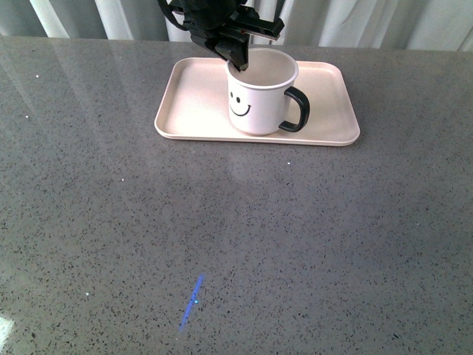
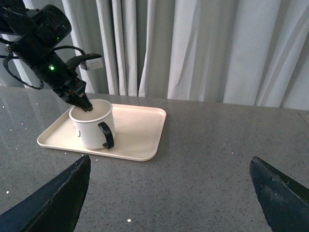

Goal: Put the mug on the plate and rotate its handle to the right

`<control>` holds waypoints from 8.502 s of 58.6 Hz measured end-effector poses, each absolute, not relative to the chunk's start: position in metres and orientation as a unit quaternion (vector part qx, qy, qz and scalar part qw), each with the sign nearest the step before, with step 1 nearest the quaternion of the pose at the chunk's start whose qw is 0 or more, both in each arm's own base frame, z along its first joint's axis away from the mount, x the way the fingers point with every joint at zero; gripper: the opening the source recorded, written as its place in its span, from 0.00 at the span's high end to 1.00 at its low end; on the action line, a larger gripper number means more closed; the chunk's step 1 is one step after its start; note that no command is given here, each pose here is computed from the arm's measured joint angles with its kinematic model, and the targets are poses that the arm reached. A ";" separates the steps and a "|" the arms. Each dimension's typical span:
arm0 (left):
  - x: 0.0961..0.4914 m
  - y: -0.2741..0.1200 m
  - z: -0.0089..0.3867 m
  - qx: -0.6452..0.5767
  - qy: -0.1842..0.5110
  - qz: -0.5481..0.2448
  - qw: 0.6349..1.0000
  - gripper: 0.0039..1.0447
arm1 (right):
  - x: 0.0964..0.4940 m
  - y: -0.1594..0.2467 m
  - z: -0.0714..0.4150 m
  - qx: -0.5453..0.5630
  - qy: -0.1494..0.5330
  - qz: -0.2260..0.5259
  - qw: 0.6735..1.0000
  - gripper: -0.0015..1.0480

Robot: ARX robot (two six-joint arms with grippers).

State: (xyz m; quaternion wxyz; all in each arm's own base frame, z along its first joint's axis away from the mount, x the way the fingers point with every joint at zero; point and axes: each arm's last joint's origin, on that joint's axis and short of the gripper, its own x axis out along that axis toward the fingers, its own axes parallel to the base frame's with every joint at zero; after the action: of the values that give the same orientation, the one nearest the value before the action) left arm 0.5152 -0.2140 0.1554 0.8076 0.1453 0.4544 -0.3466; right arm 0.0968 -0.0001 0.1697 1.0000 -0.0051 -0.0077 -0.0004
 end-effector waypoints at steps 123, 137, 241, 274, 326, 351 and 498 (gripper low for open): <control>0.263 -0.038 0.200 0.001 0.002 -0.006 1.000 0.99 | 0.097 0.000 0.170 -0.005 -0.008 0.000 1.000 0.09; 0.217 -0.019 0.185 0.001 0.003 -0.001 1.000 0.99 | 0.097 0.000 0.170 -0.005 -0.008 0.000 1.000 0.09; 0.109 0.000 0.171 0.001 -0.006 -0.002 1.000 0.99 | 0.097 0.000 0.170 -0.005 -0.008 0.000 1.000 0.09; 0.098 0.000 0.167 0.001 0.002 -0.002 1.000 0.82 | 0.097 0.000 0.170 -0.005 -0.008 0.000 1.000 0.09; 0.098 0.000 0.167 0.001 0.001 -0.001 1.000 0.09 | 0.325 0.006 0.212 -0.050 0.335 0.182 0.923 0.09; 0.098 0.000 0.167 0.001 0.001 -0.001 1.000 0.09 | 0.441 0.048 0.191 -0.028 0.400 0.143 0.905 0.09; 0.098 0.000 0.167 0.001 0.001 -0.001 1.000 0.09 | 0.513 0.063 0.208 -0.136 0.433 0.300 0.839 0.98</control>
State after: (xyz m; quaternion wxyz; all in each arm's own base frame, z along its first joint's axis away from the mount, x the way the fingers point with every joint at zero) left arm 0.0979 -0.0002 0.1669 1.0000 0.0009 0.0012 -0.0013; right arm 0.5134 0.0634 0.2081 0.8394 -0.1355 0.4328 0.2995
